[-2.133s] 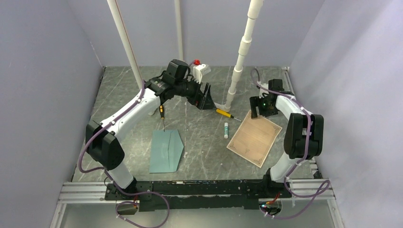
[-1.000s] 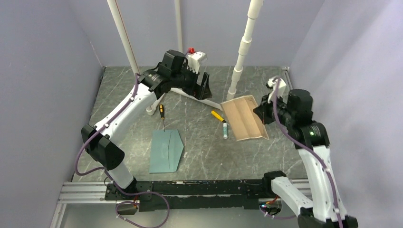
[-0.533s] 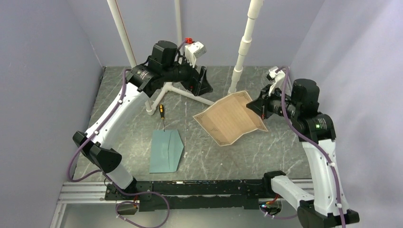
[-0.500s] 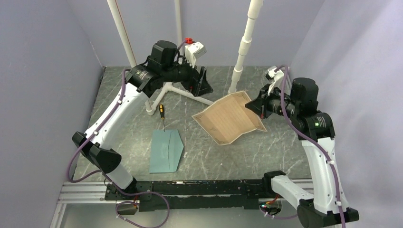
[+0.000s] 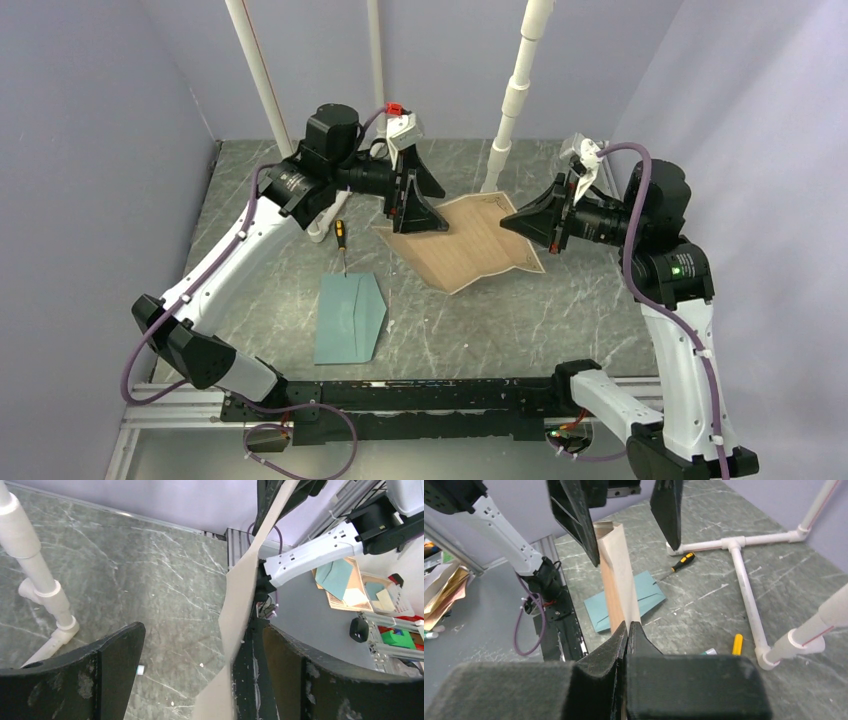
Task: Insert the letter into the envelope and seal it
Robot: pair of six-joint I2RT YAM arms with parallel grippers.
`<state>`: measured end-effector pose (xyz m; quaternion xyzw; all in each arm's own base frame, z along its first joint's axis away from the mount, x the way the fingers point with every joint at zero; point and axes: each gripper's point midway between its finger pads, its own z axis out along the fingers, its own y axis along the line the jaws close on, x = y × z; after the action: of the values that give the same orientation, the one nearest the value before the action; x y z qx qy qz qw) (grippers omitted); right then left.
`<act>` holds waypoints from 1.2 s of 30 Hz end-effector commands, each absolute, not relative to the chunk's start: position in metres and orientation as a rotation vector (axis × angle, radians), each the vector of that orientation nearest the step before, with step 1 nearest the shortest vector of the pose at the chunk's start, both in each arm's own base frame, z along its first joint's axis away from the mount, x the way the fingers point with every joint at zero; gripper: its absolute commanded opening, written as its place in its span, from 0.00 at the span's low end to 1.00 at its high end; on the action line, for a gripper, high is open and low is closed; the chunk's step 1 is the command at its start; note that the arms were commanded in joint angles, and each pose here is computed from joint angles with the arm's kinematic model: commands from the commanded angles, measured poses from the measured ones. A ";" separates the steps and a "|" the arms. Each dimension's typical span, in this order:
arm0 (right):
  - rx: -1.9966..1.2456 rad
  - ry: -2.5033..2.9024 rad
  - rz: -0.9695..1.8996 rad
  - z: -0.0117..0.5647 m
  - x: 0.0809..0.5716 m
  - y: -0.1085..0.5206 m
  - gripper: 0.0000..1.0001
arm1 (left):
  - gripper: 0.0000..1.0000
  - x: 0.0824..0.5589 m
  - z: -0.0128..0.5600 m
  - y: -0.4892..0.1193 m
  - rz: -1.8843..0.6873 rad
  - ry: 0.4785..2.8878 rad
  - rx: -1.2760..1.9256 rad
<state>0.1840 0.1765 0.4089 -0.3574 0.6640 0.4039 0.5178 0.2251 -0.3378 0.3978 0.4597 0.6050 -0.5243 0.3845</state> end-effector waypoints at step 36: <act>-0.744 1.274 0.954 0.507 0.176 0.178 0.79 | 0.03 0.249 0.414 -0.324 -1.084 1.421 1.118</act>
<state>0.1709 0.1871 0.4539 -0.3616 0.5995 0.4522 0.5525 0.2498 -0.3309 0.3944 0.4300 0.6277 -0.4743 0.4429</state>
